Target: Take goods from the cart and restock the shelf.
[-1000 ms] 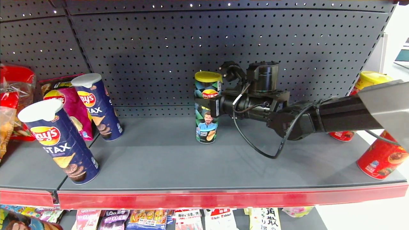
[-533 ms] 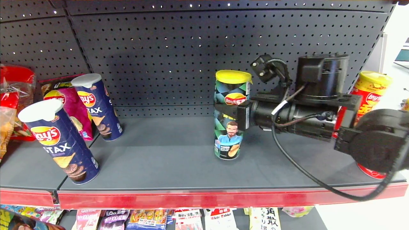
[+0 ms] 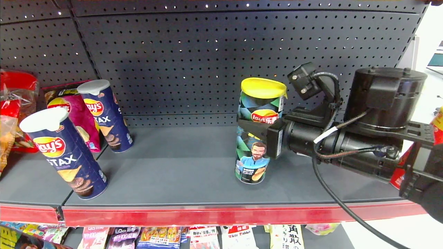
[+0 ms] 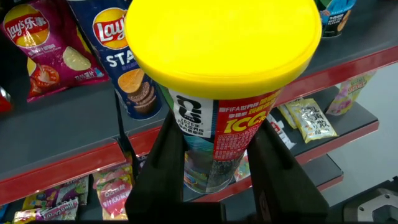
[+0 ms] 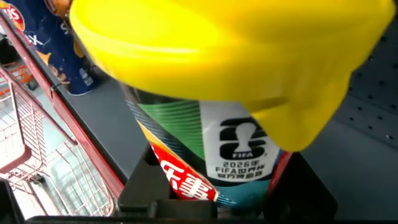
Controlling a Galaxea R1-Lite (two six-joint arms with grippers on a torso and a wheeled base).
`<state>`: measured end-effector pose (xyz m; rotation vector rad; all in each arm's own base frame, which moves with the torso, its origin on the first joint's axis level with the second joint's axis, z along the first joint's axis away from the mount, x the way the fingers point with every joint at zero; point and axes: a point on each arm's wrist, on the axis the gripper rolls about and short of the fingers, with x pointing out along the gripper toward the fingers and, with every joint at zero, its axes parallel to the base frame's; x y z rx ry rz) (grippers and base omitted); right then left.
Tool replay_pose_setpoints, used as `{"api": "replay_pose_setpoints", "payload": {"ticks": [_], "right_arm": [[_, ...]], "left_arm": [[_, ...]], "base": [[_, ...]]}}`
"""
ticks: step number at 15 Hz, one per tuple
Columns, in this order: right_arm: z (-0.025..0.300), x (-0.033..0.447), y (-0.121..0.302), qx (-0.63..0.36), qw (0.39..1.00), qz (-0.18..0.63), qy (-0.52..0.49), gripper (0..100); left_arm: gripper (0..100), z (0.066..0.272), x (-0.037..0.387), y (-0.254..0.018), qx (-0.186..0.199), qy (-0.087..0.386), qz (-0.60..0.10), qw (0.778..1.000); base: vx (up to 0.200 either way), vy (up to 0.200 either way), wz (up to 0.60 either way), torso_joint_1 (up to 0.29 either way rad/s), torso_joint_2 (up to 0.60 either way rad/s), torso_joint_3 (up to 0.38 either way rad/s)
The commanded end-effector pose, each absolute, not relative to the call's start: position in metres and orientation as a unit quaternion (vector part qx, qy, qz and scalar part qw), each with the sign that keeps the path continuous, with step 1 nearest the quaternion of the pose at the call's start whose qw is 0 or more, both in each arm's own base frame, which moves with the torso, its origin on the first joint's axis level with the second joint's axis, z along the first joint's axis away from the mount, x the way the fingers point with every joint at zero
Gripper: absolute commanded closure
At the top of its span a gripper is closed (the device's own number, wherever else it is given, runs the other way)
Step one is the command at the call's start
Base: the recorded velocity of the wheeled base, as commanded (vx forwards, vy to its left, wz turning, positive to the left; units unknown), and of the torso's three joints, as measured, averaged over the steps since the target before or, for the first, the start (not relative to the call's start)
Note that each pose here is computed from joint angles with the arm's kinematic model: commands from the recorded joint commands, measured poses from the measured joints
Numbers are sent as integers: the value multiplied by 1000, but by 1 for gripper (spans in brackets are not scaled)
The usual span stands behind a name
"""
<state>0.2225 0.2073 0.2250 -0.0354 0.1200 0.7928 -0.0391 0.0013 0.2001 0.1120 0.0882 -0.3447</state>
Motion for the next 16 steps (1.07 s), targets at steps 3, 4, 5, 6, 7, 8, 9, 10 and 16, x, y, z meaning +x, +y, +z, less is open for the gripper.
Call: {"api": "replay_pose_setpoints", "payload": {"ticks": [3,4,5,6,7,8,9,10,16], "right_arm": [[202,227,219,-33,914,394,88,100],[199,227,221,-34,913,396,90,100],[198,226,223,-33,912,399,88,100],[196,227,225,-34,912,400,89,100],[193,228,225,-39,911,400,91,100],[189,229,226,-48,910,400,95,100],[187,229,226,-50,910,401,97,100],[187,228,226,-50,910,401,97,100],[190,222,228,-55,906,409,90,100]], "left_arm": [[100,200,-39,1,56,43,-170,983],[100,200,-39,1,56,43,-170,983],[100,200,-39,1,56,43,-170,983],[100,200,-39,1,56,43,-170,983],[100,200,-39,1,56,44,-170,983],[100,200,-39,1,57,45,-167,983],[100,200,-38,1,58,45,-167,983],[100,200,-38,1,60,46,-167,983],[100,201,-38,2,61,45,-158,985]], "base": [[0,0,0,0,0,0],[0,0,0,0,0,0],[0,0,0,0,0,0],[0,0,0,0,0,0],[0,0,0,0,0,0],[0,0,0,0,0,0],[0,0,0,0,0,0],[0,0,0,0,0,0],[0,0,0,0,0,0]]}}
